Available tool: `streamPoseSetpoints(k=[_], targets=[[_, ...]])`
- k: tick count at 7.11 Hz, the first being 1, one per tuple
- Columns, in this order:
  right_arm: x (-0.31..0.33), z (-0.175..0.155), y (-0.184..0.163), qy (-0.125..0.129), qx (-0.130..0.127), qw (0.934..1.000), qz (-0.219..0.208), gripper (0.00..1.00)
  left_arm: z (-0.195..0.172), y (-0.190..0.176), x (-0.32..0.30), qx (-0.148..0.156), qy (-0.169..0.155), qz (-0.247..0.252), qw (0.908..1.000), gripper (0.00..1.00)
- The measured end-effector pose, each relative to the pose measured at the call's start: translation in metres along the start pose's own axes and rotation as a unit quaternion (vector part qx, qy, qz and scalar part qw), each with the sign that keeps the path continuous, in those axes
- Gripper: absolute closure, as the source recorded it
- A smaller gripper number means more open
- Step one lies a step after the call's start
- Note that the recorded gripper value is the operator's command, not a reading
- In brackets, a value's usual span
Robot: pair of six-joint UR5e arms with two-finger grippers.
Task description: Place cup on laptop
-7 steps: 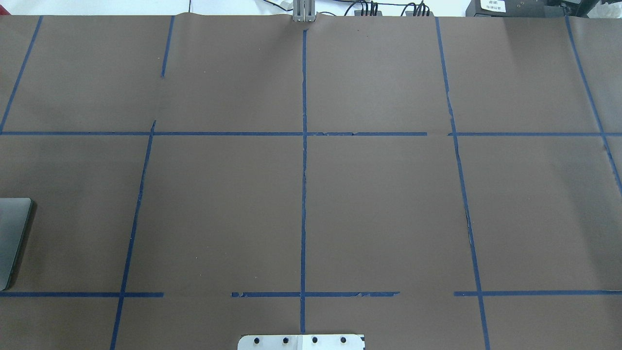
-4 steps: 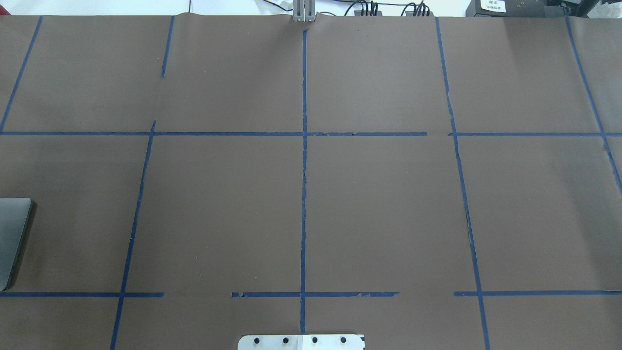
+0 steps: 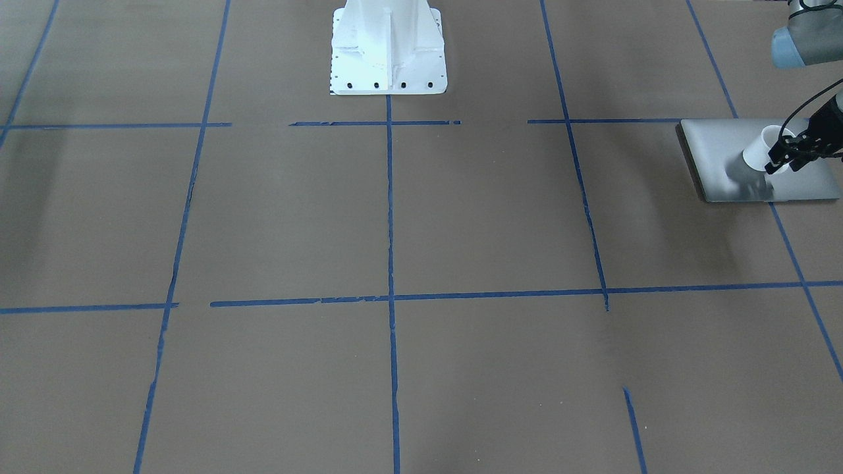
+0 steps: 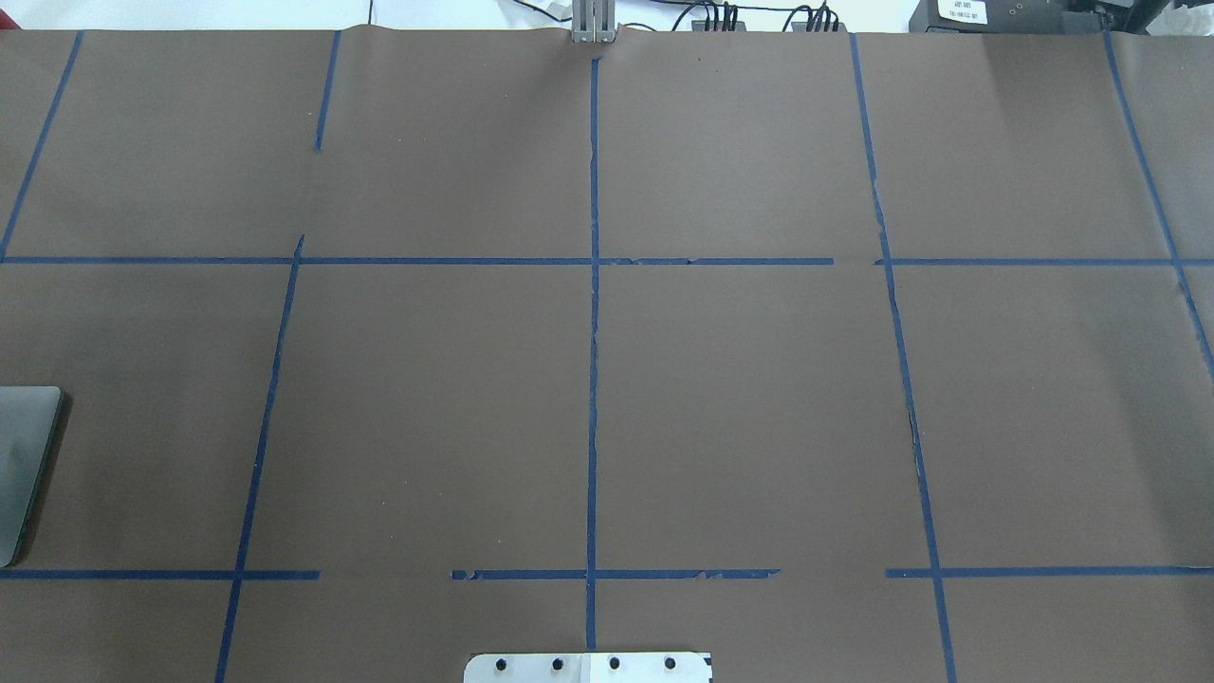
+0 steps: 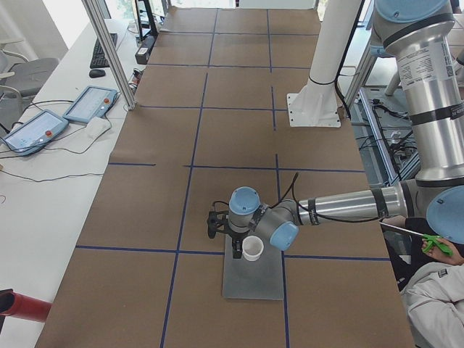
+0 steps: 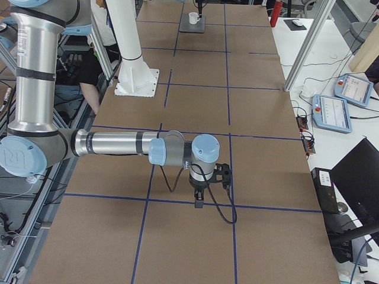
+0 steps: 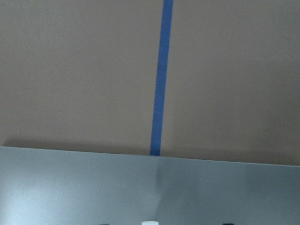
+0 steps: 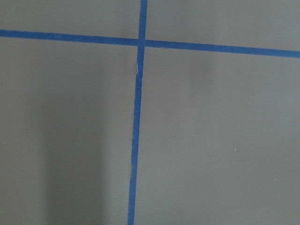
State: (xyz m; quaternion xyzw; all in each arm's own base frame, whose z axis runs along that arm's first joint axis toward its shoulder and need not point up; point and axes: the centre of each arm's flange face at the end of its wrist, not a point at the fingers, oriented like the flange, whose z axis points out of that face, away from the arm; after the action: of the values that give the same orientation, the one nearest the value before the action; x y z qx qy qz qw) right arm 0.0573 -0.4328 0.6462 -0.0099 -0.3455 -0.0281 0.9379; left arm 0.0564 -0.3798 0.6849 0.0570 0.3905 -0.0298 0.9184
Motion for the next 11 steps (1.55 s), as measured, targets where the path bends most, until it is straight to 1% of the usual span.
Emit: streamPoseSetpoints(k=[1,2,3,4,5,7,9,11], targets=[[0.0,0.0,0.0,0.0,0.0,1.0,0.0,0.0,-0.035,-0.012,-0.01,0.02,-0.011,0.017,0.9996,0.0],[0.0,0.0,0.0,0.0,0.0,1.0,0.0,0.0,-0.077,-0.025,-0.026,0.032,-0.03,0.03,0.9986,0.0],[0.0,0.0,0.0,0.0,0.0,1.0,0.0,0.0,-0.117,-0.04,-0.036,0.033,-0.046,0.038,0.9977,0.0],[0.0,0.0,0.0,0.0,0.0,1.0,0.0,0.0,-0.147,-0.049,-0.043,0.026,-0.054,0.042,0.9973,0.0],[0.0,0.0,0.0,0.0,0.0,1.0,0.0,0.0,-0.163,-0.048,-0.047,0.02,-0.051,0.044,0.9975,0.0],[0.0,0.0,0.0,0.0,0.0,1.0,0.0,0.0,-0.166,-0.04,-0.05,0.013,-0.034,0.041,0.9985,0.0],[0.0,0.0,0.0,0.0,0.0,1.0,0.0,0.0,-0.162,-0.036,-0.052,0.006,-0.029,0.037,0.9989,0.0],[0.0,0.0,0.0,0.0,0.0,1.0,0.0,0.0,-0.164,-0.036,-0.049,0.009,-0.027,0.043,0.9987,0.0]])
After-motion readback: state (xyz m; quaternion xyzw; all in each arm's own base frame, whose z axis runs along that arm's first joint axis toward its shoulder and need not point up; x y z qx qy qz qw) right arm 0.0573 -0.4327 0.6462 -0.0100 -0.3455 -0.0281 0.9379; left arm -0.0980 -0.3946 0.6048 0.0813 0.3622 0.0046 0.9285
